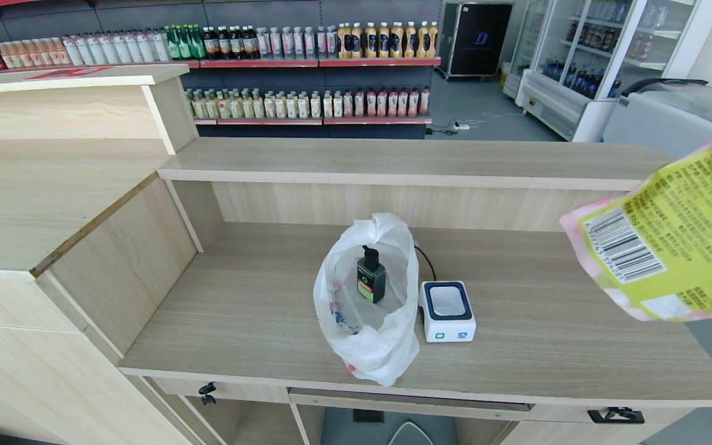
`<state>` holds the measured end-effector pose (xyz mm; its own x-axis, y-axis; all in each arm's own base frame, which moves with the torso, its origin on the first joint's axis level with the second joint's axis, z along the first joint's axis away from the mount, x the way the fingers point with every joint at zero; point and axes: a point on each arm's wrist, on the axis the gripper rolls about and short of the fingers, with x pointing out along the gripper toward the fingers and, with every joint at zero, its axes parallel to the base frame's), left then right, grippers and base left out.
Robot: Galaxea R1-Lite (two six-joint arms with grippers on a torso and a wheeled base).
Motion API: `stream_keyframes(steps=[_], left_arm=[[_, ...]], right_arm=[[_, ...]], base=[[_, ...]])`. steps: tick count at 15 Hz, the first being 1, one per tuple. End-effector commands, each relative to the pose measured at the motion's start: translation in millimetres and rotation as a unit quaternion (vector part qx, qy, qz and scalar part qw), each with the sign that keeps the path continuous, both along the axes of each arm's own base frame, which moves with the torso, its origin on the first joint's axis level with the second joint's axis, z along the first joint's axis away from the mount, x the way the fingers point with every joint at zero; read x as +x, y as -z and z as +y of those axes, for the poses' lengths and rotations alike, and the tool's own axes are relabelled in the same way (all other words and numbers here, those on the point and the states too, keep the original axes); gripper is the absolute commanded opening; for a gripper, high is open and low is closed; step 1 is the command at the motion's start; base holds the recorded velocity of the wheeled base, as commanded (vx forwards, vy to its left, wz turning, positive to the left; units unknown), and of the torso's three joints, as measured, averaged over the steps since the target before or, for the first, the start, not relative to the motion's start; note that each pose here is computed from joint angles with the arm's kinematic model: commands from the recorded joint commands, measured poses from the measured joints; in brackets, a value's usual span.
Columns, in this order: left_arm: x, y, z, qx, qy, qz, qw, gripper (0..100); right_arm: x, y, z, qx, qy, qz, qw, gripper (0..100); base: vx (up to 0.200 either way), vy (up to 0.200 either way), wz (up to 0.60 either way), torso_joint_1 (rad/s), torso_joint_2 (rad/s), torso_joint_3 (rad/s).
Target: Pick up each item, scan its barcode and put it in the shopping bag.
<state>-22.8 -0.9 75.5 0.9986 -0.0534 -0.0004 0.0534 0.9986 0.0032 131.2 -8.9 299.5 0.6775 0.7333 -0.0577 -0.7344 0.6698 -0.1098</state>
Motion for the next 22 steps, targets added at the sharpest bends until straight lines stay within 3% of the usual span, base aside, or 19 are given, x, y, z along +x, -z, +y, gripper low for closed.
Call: stream_keyframes(steps=[1, 6, 9, 10, 13, 16, 19, 22], left_arm=[[0, 0.0, 0.0, 0.000, -0.001, 0.001, 1.0000, 100], [0, 0.0, 0.0, 0.000, -0.001, 0.001, 1.0000, 100], [0, 0.0, 0.0, 0.000, -0.001, 0.001, 1.0000, 100], [0, 0.0, 0.0, 0.000, 0.000, 0.001, 1.0000, 100], [0, 0.0, 0.0, 0.000, -0.001, 0.001, 1.0000, 100], [0, 0.0, 0.0, 0.000, -0.001, 0.001, 1.0000, 100], [0, 0.0, 0.0, 0.000, 0.000, 0.001, 1.0000, 100], [0, 0.0, 0.0, 0.000, -0.001, 0.001, 1.0000, 100]], right_arm=[[11, 33, -47, -0.085, 0.182, 0.000, 0.980, 0], [5, 40, -76, -0.120, 0.320, 0.021, 0.940, 0], [13, 44, -86, -0.122, 0.336, 0.036, 0.933, 0], [20, 49, -90, -0.147, 0.349, 0.039, 0.925, 0], [46, 59, -102, -0.188, 0.325, 0.032, 0.926, 0], [88, 81, -103, -0.229, 0.271, -0.007, 0.935, 0], [123, 111, -105, -0.324, 0.199, -0.077, 0.922, 0], [138, 126, -97, -0.341, 0.111, -0.132, 0.924, 0]], base=[[0.000, 0.000, 0.00, 0.000, 0.00, 0.000], [0.000, 0.000, 0.00, 0.000, 0.00, 0.000], [0.000, 0.000, 0.40, 0.002, 0.00, 0.005], [0.000, 0.000, 0.60, 0.002, 0.00, -0.007], [0.000, 0.000, 0.60, 0.004, 0.00, -0.001], [0.000, 0.000, 0.00, 0.000, 0.00, 0.000], [0.000, 0.000, 0.00, 0.000, 0.00, 0.000], [0.000, 0.000, 0.00, 0.000, 0.00, 0.000]])
